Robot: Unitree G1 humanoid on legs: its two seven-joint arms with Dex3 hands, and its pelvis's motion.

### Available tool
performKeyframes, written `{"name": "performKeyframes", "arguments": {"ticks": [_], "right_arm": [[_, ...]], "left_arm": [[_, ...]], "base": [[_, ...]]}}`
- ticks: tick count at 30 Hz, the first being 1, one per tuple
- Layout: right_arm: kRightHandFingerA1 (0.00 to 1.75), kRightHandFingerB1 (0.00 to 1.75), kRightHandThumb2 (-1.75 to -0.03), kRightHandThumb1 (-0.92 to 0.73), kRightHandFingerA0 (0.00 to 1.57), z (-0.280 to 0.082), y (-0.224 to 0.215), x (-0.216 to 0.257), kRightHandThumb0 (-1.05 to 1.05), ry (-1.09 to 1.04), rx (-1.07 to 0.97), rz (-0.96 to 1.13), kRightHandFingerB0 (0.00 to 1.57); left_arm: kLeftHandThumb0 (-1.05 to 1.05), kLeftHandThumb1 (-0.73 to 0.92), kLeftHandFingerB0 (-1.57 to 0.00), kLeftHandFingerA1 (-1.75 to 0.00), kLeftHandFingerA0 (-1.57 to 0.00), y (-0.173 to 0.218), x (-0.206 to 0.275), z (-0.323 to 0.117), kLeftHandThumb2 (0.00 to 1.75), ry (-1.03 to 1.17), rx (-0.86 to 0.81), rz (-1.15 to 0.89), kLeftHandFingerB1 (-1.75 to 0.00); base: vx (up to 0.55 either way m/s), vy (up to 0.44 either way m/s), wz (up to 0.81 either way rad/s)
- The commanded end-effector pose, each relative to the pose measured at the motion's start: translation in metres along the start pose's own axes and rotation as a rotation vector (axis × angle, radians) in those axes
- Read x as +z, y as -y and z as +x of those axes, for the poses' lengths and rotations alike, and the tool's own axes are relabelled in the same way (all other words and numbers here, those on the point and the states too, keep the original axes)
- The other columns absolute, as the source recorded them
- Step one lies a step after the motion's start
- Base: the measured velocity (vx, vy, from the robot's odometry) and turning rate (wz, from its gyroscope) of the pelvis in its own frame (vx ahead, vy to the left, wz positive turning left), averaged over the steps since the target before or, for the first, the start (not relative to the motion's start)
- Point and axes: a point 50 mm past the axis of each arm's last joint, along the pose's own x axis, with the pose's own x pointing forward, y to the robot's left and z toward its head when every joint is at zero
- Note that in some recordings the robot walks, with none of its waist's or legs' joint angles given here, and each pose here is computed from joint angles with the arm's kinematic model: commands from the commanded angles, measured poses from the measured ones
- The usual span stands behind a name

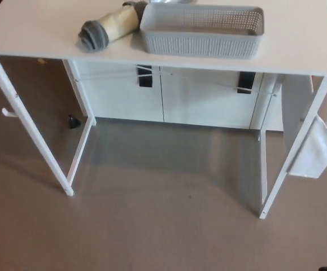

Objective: The robot walks towards a desk on which a shovel is kept on the left hand side and a container is kept on the right hand side. The robot picks up the shovel using its left hand and places it in the container.

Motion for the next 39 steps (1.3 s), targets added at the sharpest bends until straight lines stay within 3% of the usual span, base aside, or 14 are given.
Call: {"name": "performKeyframes", "arguments": {"ticks": [1,14,30,39], "right_arm": [[0.54,0.48,-0.54,-0.53,0.79,-0.0026,0.0003,0.0012,-0.3,0.024,0.002,-0.034,0.64],[0.56,0.49,-0.54,-0.54,0.8,0.0002,-0.0025,0.0007,-0.3,0.019,0.004,-0.039,0.63],[0.56,0.49,-0.54,-0.53,0.81,0.0033,-0.0046,-0.0019,-0.33,0.016,0.017,-0.082,0.65],[0.55,0.49,-0.55,-0.54,0.79,-0.0026,-0.0065,-0.0001,-0.33,0.029,0.021,-0.1,0.63]], "left_arm": [[-0.35,0.65,-0.44,-0.36,-0.48,-0.0059,0.0045,-0.0028,0.59,0.018,0.016,0.009,-0.34],[-0.37,0.65,-0.43,-0.37,-0.48,-0.0072,0.0053,-0.0027,0.6,0.021,0.013,0.004,-0.34],[-0.39,0.67,-0.42,-0.37,-0.47,-0.0086,0.0057,-0.0068,0.61,0.022,0.007,0.005,-0.34],[-0.36,0.65,-0.44,-0.37,-0.49,-0.0088,0.0007,-0.01,0.59,0.016,0.023,-0.009,-0.34]], "base": [[0.21,0.027,-0.1],[0.27,0.136,-0.02],[0.26,-0.113,0.08],[0.27,0.157,-0.17]]}}
